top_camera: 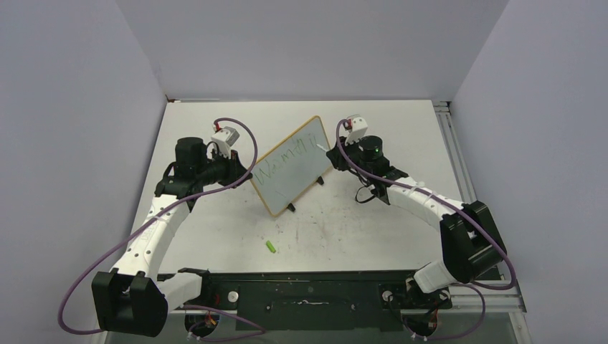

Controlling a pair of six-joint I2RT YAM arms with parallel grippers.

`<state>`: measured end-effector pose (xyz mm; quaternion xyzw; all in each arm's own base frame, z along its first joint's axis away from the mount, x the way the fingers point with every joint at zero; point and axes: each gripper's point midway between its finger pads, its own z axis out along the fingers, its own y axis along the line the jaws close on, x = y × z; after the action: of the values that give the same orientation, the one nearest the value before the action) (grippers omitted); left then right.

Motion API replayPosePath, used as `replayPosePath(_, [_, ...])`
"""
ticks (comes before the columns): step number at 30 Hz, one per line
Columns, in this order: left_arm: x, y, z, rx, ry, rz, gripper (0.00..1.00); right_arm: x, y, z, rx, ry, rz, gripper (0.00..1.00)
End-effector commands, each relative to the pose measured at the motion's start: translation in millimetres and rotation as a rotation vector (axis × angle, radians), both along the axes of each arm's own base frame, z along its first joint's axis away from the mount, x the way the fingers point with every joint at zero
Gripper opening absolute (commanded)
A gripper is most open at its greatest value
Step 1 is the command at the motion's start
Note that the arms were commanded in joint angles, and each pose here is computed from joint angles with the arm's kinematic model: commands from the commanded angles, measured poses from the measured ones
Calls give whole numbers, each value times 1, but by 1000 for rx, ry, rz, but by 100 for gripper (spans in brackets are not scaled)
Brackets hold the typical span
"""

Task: Write a sentence on the whiteboard

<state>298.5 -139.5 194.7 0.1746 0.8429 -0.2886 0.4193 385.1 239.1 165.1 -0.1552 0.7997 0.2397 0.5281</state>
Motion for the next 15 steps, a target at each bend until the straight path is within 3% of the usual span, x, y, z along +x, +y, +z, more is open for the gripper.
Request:
replayPosePath(1, [1,4,0,31,5,0,0,18,12,43,44,-118,6,5])
replayPosePath(15, [1,4,0,29,5,-2,0,27,12,52,49,-147,-13,5])
